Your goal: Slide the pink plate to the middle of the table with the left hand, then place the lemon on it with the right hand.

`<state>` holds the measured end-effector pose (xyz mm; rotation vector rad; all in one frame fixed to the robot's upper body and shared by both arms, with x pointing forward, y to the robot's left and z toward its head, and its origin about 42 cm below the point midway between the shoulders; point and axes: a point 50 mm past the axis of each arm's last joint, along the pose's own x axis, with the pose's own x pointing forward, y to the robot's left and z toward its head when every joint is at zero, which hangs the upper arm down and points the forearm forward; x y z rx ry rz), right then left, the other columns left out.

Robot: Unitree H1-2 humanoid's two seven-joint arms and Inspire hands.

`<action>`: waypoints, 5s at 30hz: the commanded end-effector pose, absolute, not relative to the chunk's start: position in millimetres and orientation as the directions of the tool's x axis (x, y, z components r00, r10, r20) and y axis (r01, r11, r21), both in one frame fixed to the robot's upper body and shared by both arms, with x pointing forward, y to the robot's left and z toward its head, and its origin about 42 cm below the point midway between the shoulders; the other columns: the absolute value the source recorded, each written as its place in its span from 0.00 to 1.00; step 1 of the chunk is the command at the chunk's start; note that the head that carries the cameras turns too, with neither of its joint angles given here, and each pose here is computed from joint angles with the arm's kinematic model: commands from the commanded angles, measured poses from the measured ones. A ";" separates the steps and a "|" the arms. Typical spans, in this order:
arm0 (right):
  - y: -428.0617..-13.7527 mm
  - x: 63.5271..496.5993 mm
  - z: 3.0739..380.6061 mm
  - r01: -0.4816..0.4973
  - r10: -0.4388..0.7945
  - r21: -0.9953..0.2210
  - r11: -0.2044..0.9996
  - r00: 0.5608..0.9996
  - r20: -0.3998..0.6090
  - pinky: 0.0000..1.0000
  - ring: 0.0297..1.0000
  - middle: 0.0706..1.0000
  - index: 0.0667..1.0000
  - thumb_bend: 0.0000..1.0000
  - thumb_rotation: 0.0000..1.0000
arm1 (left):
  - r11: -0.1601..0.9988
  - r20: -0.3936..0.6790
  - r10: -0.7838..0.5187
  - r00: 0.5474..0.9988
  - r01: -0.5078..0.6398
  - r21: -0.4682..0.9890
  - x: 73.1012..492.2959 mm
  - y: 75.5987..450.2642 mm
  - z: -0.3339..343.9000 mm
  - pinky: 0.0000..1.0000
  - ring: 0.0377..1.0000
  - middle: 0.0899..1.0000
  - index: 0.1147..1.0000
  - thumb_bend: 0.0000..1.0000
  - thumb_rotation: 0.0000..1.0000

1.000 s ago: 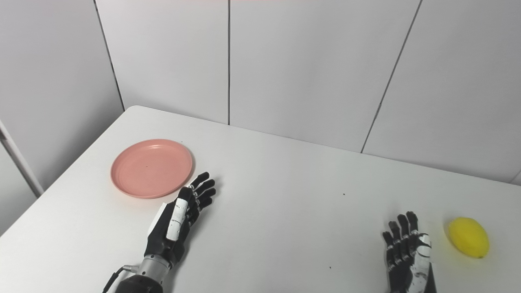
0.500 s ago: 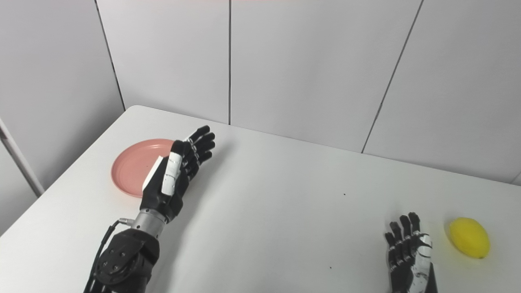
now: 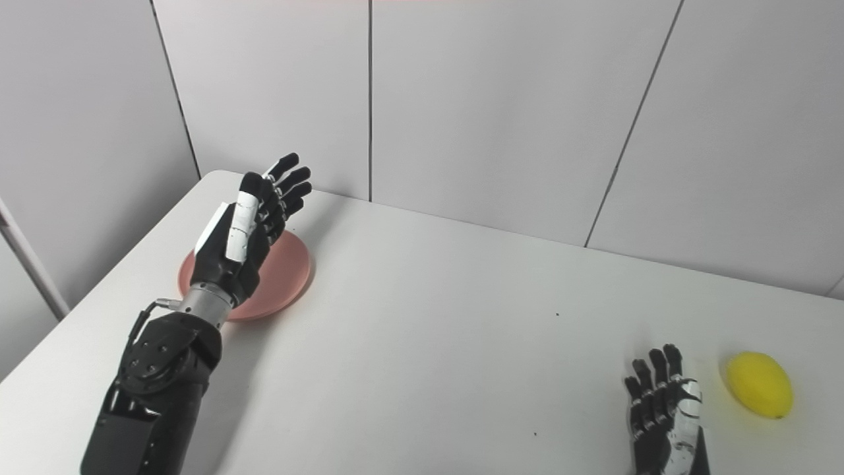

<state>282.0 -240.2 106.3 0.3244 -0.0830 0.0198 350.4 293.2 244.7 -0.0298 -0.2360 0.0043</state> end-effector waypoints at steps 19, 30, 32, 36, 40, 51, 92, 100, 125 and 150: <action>-239.3 258.7 70.1 0.021 -0.014 0.342 0.939 1.000 -0.023 1.00 0.96 0.99 1.00 0.64 1.00 | 0.998 0.182 -0.019 0.983 0.007 0.066 398.2 386.6 282.7 0.94 0.89 0.87 0.91 1.00 0.98; -237.5 258.3 71.4 0.019 -0.015 0.346 0.938 1.000 -0.016 1.00 0.96 0.99 1.00 0.63 1.00 | 0.998 0.156 -0.034 0.987 0.024 0.067 412.6 430.2 278.6 0.94 0.90 0.89 0.94 1.00 0.97; -238.0 259.1 70.7 0.020 -0.016 0.350 0.936 1.000 -0.013 1.00 0.96 0.99 1.00 0.63 1.00 | 0.998 0.166 -0.016 0.986 0.005 0.064 415.0 435.5 275.7 0.92 0.88 0.88 0.93 1.00 0.96; -238.9 259.5 70.9 0.022 -0.017 0.346 0.938 1.000 -0.017 1.00 0.96 0.99 1.00 0.63 1.00 | 0.999 0.174 0.020 0.984 -0.029 0.046 420.8 444.9 268.4 0.89 0.86 0.87 0.92 1.00 0.92; -239.8 259.0 70.6 0.017 -0.013 0.346 0.938 1.000 -0.015 1.00 0.96 0.99 1.00 0.63 1.00 | 0.998 0.173 0.045 0.984 -0.053 0.039 423.8 450.5 264.0 0.85 0.84 0.84 0.91 1.00 0.91; -239.5 258.4 70.5 0.022 -0.016 0.345 0.938 1.000 -0.018 1.00 0.95 0.98 1.00 0.63 1.00 | 0.992 0.130 0.124 0.984 -0.123 -0.018 427.7 468.2 238.2 0.86 0.87 0.87 0.95 0.97 0.91; -241.3 257.9 70.1 0.016 -0.011 0.335 0.942 1.000 -0.017 1.00 0.95 0.97 1.00 0.63 1.00 | 0.989 0.038 0.079 0.996 -0.074 -0.128 420.2 469.1 166.1 0.95 0.93 0.95 0.97 0.96 0.86; -240.3 257.6 72.0 0.019 -0.012 0.347 0.938 1.000 -0.023 1.00 0.94 0.97 1.00 0.64 1.00 | 0.988 0.052 0.060 0.997 -0.052 -0.142 420.5 460.6 165.1 0.95 0.92 0.93 0.99 0.93 0.84; -240.7 258.0 71.9 0.015 -0.008 0.344 0.939 1.000 -0.023 1.00 0.95 0.97 1.00 0.64 1.00 | 0.984 0.047 -0.020 0.999 0.028 -0.176 413.2 432.5 163.4 0.91 0.90 0.94 0.99 0.92 0.82; -237.0 258.5 71.7 0.014 -0.010 0.347 0.938 1.000 -0.015 1.00 0.94 0.96 1.00 0.67 0.98 | 0.995 0.073 0.011 0.997 -0.003 -0.104 402.0 394.8 158.5 0.92 0.88 0.88 0.93 0.95 0.81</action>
